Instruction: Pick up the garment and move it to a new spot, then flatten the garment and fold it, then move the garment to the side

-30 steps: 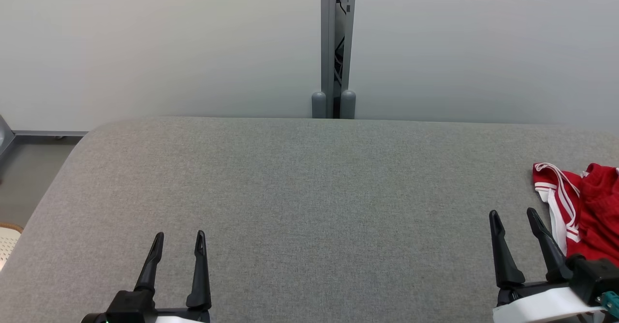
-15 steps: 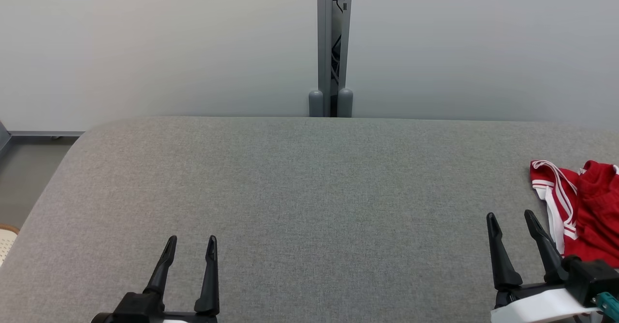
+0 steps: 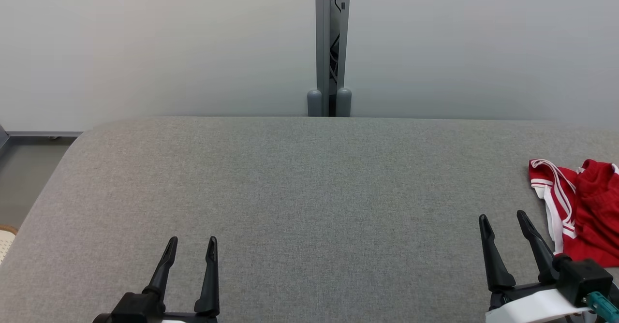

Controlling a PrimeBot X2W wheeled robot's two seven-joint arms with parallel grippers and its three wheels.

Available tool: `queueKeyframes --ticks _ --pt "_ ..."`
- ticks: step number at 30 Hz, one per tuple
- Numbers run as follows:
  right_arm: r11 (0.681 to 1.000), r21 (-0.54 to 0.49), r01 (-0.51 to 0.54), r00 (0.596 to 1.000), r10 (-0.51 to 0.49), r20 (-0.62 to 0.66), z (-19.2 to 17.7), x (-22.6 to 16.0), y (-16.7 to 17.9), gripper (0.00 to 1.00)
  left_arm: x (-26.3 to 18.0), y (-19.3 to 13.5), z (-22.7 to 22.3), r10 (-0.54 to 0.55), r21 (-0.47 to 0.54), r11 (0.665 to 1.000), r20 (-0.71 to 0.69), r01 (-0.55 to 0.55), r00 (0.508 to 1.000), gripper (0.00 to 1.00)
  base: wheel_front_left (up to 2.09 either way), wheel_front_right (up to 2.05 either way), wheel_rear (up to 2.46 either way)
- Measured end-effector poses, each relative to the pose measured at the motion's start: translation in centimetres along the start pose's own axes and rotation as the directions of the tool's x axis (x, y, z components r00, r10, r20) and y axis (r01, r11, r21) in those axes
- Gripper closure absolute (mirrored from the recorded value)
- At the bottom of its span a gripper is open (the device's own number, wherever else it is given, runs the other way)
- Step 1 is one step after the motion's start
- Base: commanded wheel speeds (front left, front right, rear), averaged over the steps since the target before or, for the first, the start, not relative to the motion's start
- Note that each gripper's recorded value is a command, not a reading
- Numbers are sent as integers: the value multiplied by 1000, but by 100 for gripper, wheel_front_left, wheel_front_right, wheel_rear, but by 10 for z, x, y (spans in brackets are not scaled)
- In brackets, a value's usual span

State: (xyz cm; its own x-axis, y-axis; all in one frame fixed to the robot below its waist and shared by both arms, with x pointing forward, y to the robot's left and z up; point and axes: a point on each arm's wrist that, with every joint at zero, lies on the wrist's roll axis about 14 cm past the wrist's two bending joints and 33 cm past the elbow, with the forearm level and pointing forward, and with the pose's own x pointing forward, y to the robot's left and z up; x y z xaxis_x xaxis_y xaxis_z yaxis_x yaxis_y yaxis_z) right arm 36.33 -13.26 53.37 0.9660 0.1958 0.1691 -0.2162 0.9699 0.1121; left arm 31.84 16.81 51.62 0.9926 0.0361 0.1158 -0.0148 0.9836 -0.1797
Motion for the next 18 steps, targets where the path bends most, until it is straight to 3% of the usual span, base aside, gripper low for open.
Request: queueKeyframes --ticks 9,10,14,18 --pt "1000 1 5 1000 -5 -1 0 0 -1 0 1 0 4 -2 -22 1000 12 2 1000 0 0 0 0" --pt "1000 1 5 1000 -5 -1 0 0 -1 100 1 0 4 -2 -23 1000 13 2 1000 100 0 0 0" --pt "1000 14 14 999 -13 -51 -16 -8 -1 100 -6 1 -11 6 -26 1000 -39 -7 999 100 0 0 0" --pt "995 80 64 995 -57 -84 -23 -11 -12 100 -8 2 -18 18 -91 996 -70 -25 997 100 0 0 0"
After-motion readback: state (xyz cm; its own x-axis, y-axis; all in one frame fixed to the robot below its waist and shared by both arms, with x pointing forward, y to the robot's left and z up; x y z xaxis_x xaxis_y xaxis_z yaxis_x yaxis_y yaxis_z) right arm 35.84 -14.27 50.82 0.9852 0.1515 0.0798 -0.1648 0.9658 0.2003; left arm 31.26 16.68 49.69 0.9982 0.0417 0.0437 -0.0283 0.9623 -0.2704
